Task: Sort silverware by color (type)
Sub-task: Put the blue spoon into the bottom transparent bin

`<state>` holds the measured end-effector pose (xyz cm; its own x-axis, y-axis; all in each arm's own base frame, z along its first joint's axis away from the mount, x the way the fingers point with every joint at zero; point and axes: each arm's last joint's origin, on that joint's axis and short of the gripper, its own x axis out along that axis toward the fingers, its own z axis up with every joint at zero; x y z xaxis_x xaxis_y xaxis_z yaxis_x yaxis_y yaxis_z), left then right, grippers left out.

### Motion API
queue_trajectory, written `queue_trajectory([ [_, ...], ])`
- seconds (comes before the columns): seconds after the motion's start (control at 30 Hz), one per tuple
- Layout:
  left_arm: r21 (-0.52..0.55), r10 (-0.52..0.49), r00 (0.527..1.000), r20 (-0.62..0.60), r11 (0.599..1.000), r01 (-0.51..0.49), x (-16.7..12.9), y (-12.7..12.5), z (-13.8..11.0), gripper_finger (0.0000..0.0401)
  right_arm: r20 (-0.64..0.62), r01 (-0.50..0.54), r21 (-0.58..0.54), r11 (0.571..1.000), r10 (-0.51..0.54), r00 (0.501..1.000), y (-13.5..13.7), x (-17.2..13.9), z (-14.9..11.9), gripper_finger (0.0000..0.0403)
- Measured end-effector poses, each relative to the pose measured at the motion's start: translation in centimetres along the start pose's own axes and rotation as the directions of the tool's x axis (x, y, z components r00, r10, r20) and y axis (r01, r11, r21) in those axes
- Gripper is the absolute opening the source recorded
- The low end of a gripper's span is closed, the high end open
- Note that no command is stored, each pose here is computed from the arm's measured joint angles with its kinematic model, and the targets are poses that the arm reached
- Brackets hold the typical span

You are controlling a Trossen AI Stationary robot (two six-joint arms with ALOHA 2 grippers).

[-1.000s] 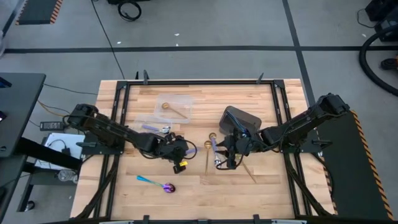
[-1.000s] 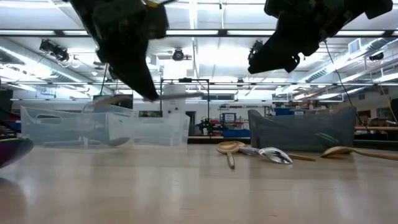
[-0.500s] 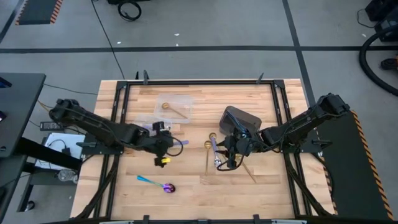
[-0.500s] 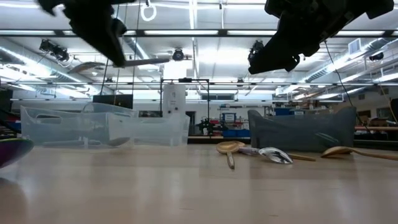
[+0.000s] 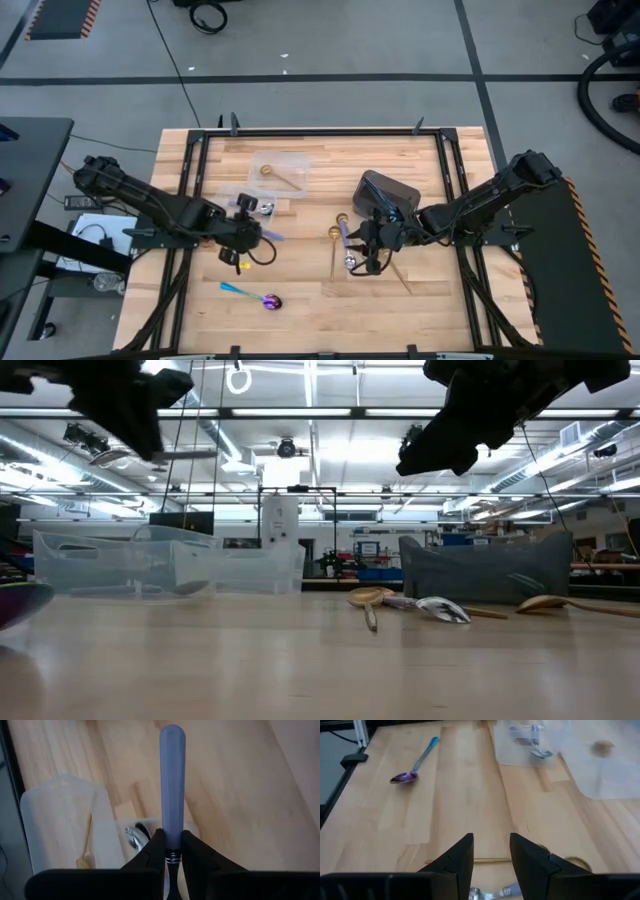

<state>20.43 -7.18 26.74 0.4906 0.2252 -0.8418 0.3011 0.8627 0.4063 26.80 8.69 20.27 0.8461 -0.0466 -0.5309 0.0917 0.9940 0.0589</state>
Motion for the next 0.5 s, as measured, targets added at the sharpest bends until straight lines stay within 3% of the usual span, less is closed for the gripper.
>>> queue_trajectory([
  [0.23,-0.067,0.139,0.977,0.162,0.989,-0.13,-0.1,1.0,1.8,0.0046,0.155,-0.004,-0.176,0.984,0.031,0.987,0.8,1.5,0.8,0.0137],
  [0.5,-0.142,0.262,0.89,0.373,0.964,-0.224,-0.9,1.9,4.3,0.0046,0.37,0.159,-0.333,0.929,-0.027,0.929,1.0,1.2,2.8,0.0149],
])
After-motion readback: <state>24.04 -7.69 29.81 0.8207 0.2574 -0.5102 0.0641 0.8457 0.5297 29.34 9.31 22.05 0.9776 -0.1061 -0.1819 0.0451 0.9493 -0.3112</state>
